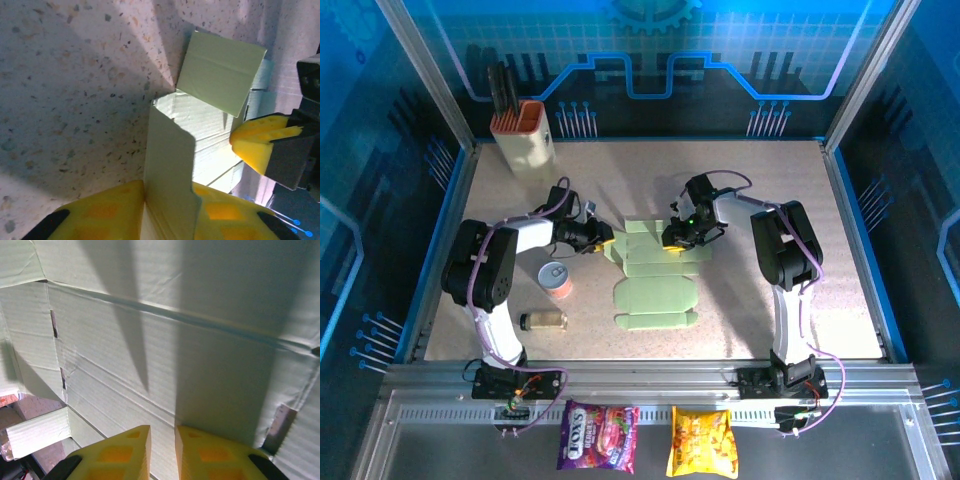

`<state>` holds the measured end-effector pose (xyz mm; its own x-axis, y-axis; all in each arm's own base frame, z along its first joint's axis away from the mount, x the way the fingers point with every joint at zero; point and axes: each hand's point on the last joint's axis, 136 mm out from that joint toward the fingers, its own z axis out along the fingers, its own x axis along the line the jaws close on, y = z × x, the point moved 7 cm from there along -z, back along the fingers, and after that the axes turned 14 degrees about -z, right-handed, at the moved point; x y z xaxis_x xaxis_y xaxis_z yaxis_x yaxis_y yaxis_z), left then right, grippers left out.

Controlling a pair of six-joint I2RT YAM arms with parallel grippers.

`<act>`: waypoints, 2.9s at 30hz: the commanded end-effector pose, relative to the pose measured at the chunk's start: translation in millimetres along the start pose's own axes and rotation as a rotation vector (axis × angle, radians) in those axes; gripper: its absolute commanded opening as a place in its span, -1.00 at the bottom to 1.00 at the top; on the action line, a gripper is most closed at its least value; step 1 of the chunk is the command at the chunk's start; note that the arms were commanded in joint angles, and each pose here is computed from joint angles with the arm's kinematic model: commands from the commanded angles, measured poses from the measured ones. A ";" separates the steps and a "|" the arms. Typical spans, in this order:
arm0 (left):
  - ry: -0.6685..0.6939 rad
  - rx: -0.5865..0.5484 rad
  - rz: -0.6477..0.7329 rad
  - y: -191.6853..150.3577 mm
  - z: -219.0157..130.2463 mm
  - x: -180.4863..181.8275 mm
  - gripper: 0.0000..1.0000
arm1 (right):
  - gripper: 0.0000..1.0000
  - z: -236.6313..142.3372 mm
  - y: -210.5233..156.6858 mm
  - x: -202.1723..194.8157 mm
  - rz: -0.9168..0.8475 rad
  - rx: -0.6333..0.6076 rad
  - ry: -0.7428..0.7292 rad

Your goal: Fold the paper box

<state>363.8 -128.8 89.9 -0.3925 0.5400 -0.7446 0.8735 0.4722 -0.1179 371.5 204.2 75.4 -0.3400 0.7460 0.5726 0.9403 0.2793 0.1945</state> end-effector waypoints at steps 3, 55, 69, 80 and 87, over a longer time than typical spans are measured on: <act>-0.017 0.030 0.007 -4.6 3.1 -4.7 -0.27 | -0.55 8.7 -6.9 -3.7 0.027 0.028 0.005; 0.012 0.050 0.048 -12.0 4.5 -16.3 -0.18 | -0.55 9.1 -5.6 -4.8 0.028 0.024 0.011; 0.203 -0.027 0.073 -9.5 -4.5 -4.2 -0.36 | -0.55 8.7 -4.0 -4.2 0.026 0.024 0.013; 0.061 -0.080 0.315 -24.2 -35.4 -54.9 -0.81 | -0.54 -53.0 12.0 24.8 -0.123 -0.138 -0.031; -0.108 -0.104 0.572 -54.3 -75.7 -110.3 -0.86 | -0.38 -142.9 12.0 61.3 -0.339 -0.330 -0.074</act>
<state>342.9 -151.9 187.1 -0.0216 0.6986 -0.7152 0.9248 0.2857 0.2511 372.1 182.7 189.1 -0.5382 0.7072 0.4585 0.8090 0.2810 0.5163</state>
